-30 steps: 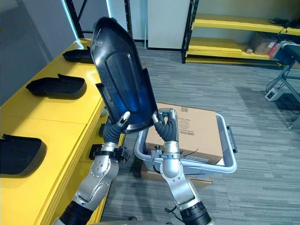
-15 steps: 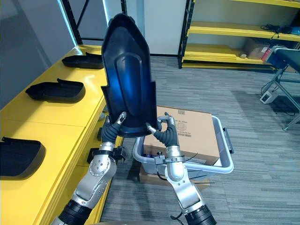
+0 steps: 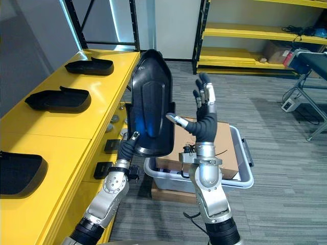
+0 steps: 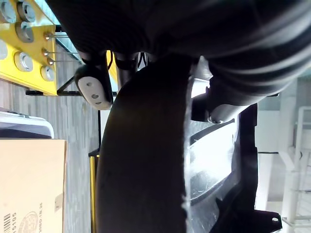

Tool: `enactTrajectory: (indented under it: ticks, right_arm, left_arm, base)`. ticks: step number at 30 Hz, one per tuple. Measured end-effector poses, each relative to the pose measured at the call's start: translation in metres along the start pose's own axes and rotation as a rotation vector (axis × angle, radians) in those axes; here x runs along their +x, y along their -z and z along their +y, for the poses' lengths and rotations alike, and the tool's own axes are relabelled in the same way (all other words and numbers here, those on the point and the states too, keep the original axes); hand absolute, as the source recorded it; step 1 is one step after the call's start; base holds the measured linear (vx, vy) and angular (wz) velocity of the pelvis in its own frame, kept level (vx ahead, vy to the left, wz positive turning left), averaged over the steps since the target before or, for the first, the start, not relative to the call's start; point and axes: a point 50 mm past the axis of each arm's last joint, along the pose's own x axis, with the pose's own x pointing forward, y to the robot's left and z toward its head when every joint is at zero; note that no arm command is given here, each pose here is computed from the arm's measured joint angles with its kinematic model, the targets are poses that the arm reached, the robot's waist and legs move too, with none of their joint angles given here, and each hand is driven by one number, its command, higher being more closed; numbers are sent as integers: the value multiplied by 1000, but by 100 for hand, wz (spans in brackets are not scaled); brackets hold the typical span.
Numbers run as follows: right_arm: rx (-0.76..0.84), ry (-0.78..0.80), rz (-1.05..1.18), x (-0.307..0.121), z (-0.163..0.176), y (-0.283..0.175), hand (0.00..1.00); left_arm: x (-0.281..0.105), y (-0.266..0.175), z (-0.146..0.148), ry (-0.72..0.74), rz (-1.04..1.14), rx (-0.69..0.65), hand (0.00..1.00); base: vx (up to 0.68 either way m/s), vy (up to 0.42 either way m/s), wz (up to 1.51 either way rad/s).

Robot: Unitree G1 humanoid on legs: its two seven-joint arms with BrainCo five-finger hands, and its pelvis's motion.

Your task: Walk over and take plastic housings, then place them on the shelf

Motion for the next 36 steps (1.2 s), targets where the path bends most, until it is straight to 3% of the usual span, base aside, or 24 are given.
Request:
enactTrajectory:
  ticks: [5, 8, 11, 14, 16, 21, 25, 30, 36]
  right_arm:
    - [-206, 288, -27, -7, -71, -10, 0]
    - [-358, 462, 69, -30, -118, -3, 0]
    - [-468, 636, 292, -69, -158, 22, 0]
    - [-519, 791, 642, -136, -189, 59, 0]
    - [-502, 843, 752, -159, -194, 70, 0]
    - [-413, 925, 1261, -266, -193, 101, 0]
    - [-363, 893, 1513, -315, -178, 105, 0]
    - [-330, 812, 1648, -337, -163, 107, 0]
    - [-320, 709, 1635, -322, -151, 123, 0]
  left_arm:
    - [-8, 8, 18, -95, 35, -24, 100]
    - [-19, 7, 30, -142, 32, -35, 100]
    - [-25, -1, 39, -182, -7, -50, 100]
    - [-33, -7, 48, -218, -41, -65, 100]
    - [-37, -7, 51, -231, -43, -70, 100]
    - [-47, -2, 52, -219, -17, -102, 100]
    - [-54, -1, 53, -215, -11, -116, 100]
    - [-54, -10, 52, -219, -48, -135, 100]
    - [-60, -44, 54, -249, -204, -182, 100]
  base:
    - [0, 0, 0]
    - [0, 0, 0]
    - [0, 0, 0]
    - [-17, -8, -5]
    - [-20, -5, -10]
    - [-8, -2, -3]
    - [-37, -21, 5]
    - [-58, -35, 54]
    - [-32, -3, 154]
